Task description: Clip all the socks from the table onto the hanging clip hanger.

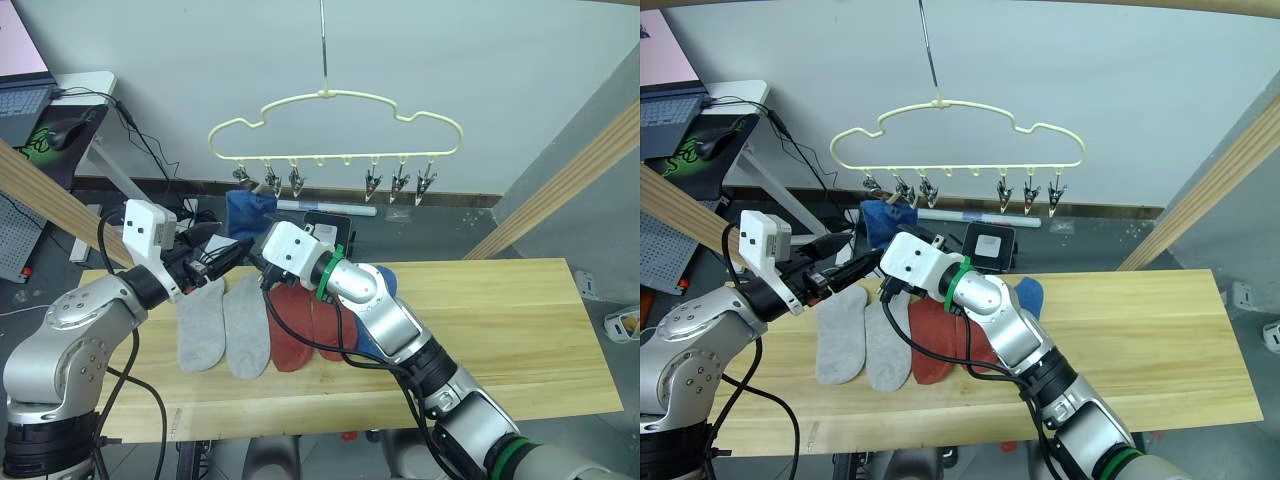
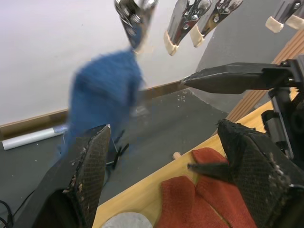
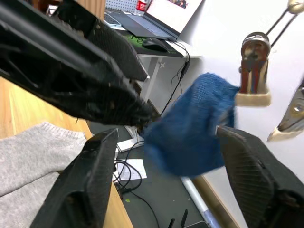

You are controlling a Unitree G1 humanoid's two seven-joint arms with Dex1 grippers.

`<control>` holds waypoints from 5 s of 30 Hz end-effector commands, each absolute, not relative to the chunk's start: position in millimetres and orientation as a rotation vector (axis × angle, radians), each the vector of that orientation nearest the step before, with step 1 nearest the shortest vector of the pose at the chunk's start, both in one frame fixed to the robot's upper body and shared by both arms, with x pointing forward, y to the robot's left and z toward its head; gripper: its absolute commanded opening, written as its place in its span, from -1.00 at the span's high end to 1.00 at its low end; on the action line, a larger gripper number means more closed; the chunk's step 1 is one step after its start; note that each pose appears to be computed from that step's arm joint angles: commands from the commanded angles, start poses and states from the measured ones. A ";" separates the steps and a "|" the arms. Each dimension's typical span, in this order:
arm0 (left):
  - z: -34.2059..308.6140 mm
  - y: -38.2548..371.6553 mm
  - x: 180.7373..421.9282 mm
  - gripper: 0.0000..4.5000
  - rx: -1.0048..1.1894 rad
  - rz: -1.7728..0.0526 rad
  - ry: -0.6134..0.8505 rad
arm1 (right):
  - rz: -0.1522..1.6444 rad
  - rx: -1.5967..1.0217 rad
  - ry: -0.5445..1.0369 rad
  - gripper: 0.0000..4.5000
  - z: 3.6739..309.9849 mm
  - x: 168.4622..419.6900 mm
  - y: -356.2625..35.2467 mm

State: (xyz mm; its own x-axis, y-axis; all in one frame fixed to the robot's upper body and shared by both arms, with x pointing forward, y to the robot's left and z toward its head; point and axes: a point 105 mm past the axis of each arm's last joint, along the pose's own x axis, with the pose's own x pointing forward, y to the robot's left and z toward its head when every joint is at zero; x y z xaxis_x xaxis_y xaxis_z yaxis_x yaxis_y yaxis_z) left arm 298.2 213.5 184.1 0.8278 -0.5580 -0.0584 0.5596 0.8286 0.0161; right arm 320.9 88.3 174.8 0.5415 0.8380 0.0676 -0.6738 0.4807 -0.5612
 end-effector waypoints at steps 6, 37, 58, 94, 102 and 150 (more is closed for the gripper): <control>194.2 213.5 293.4 -0.71 0.064 -0.587 0.008 | 0.951 -0.489 -0.389 -0.55 190.4 301.3 63.8; 198.2 165.0 310.8 -0.54 0.047 -0.489 -0.299 | 1.046 -0.390 -0.291 -0.56 216.8 242.4 -61.6; 191.7 147.3 332.0 -0.23 0.030 -0.390 -0.419 | 1.052 -0.419 -0.286 -0.56 227.7 238.2 -66.8; 204.4 147.7 357.5 -0.23 0.006 -0.339 -0.489 | 1.007 -0.402 -0.348 -0.56 231.0 236.4 -73.2; 206.5 148.6 358.9 -0.23 -0.009 -0.329 -0.489 | 1.008 -0.404 -0.343 -0.56 229.4 236.3 -72.9; 221.7 144.3 358.3 0.79 -0.014 -0.345 -0.519 | 1.012 -0.409 -0.322 -0.56 222.9 237.2 -71.2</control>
State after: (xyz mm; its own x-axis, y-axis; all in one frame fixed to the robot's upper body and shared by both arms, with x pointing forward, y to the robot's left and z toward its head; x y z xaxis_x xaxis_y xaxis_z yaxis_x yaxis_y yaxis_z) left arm 364.6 145.4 204.5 0.8471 -0.3131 0.4294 0.3234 0.9449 0.0511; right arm 242.4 -71.7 216.8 0.5044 0.8623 0.0459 -0.7644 0.4706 -0.4407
